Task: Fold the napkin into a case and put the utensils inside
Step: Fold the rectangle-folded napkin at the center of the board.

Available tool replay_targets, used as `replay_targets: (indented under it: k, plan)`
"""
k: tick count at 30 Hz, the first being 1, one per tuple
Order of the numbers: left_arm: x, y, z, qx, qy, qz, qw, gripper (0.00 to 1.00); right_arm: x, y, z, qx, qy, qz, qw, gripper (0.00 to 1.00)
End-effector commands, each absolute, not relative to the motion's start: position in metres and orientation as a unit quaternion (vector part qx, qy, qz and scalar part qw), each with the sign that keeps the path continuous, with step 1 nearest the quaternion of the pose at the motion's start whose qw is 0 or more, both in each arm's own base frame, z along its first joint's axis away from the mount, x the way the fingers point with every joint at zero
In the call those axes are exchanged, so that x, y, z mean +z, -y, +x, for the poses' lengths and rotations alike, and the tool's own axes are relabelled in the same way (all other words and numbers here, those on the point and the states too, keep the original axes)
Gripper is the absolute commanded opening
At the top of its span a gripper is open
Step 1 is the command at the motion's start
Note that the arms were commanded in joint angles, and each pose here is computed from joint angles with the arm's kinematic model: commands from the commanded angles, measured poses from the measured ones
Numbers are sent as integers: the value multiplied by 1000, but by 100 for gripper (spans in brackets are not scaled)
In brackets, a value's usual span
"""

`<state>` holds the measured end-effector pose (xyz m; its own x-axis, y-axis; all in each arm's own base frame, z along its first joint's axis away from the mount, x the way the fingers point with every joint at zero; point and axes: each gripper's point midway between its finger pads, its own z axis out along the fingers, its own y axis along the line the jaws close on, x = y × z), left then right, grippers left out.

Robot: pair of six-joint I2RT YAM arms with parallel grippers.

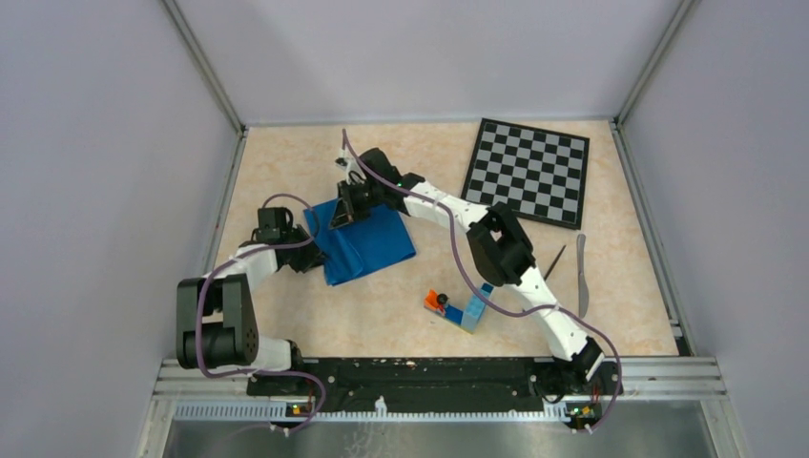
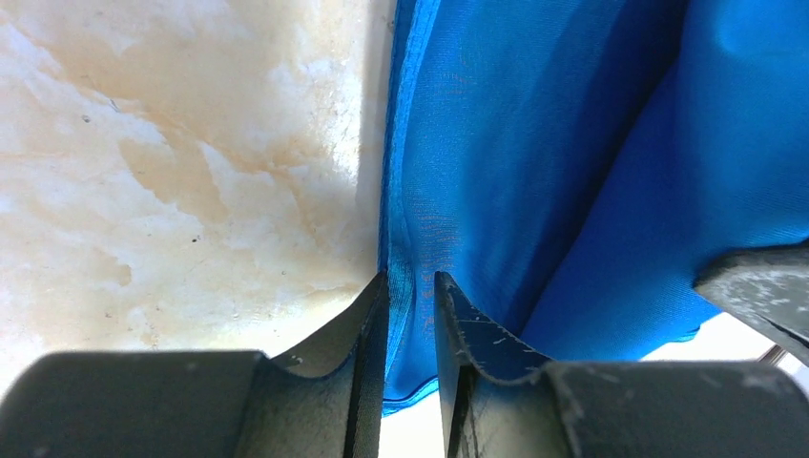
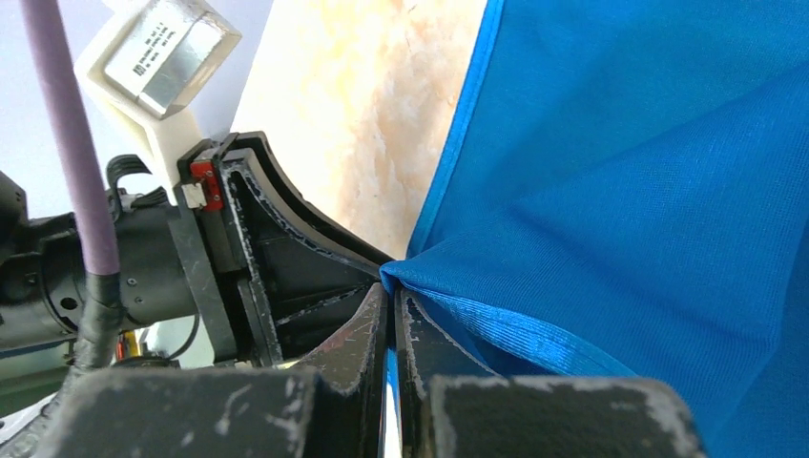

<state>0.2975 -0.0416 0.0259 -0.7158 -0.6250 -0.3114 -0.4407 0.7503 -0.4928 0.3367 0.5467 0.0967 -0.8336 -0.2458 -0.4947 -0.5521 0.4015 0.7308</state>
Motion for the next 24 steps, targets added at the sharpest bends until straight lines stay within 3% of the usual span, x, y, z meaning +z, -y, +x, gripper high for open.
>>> replay_targets:
  k: [1, 20, 24]
  plan:
    - [16, 35, 287, -172, -910, -300, 231, 29, 113, -562, 339, 510, -804, -251, 175, 0]
    - [19, 37, 283, -176, -907, -303, 233, 30, 95, -568, 345, 505, -810, -247, 167, 0]
    - [24, 32, 280, -162, -906, -313, 236, 37, 97, -571, 337, 521, -807, -240, 136, 28]
